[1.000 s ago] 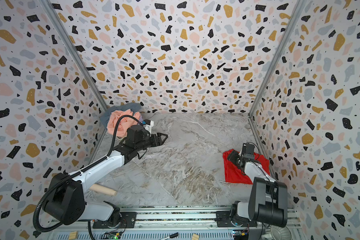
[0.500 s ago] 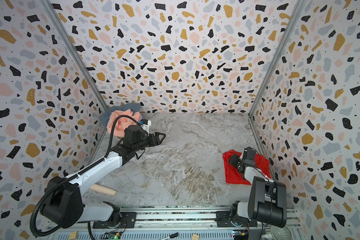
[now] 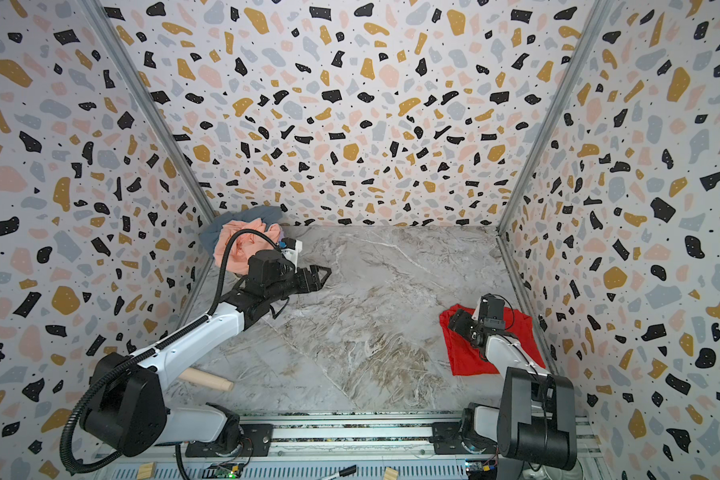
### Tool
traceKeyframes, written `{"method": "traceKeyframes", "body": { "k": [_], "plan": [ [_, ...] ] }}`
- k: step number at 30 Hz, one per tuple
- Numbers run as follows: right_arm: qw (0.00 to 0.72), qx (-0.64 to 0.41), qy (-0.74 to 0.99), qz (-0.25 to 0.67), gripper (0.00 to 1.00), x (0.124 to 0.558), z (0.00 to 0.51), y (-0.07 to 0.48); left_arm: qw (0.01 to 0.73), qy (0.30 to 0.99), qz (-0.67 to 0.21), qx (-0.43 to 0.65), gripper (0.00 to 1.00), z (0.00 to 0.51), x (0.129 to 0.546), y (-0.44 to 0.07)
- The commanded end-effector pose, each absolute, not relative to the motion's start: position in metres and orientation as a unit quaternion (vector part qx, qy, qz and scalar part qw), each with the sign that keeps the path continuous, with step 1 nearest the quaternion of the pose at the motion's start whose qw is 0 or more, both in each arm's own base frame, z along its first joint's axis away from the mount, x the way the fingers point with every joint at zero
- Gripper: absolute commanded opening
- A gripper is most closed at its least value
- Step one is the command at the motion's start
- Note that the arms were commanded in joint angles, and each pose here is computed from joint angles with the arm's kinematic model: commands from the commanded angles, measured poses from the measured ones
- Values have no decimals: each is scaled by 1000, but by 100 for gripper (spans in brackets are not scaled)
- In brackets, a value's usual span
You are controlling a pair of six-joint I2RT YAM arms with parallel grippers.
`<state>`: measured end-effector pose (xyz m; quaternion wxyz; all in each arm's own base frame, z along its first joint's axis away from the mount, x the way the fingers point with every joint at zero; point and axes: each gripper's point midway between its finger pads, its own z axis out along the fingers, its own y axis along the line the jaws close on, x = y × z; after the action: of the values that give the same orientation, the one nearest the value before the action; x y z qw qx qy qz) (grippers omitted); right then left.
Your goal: Fold and stack the t-shirts
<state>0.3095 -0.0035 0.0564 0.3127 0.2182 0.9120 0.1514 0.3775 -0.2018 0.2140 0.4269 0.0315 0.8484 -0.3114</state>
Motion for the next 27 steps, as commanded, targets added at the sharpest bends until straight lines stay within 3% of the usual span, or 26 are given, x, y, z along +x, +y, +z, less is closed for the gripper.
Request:
{"method": "traceKeyframes", "body": {
  "k": [1,2,6,12,15,21,27],
  "plan": [
    [395,176,890,144,95,335,114,-4,497,833,-242,28,100,237,383,-169],
    [417,166,883,138,100,342,128,-6,513,832,-209,22,100,240,384,-155],
    [468,163,862,104,99,367,154,-21,571,816,-68,-48,100,250,389,-82],
    [559,151,815,26,99,378,166,-39,654,729,109,-171,100,248,361,30],
    [576,149,803,-4,99,376,165,-44,672,708,133,-170,99,227,352,43],
    [600,135,788,-22,99,370,155,-45,627,736,204,-151,100,168,343,58],
    [643,75,762,-31,99,369,153,-27,653,717,175,-168,100,154,343,67]
  ]
}}
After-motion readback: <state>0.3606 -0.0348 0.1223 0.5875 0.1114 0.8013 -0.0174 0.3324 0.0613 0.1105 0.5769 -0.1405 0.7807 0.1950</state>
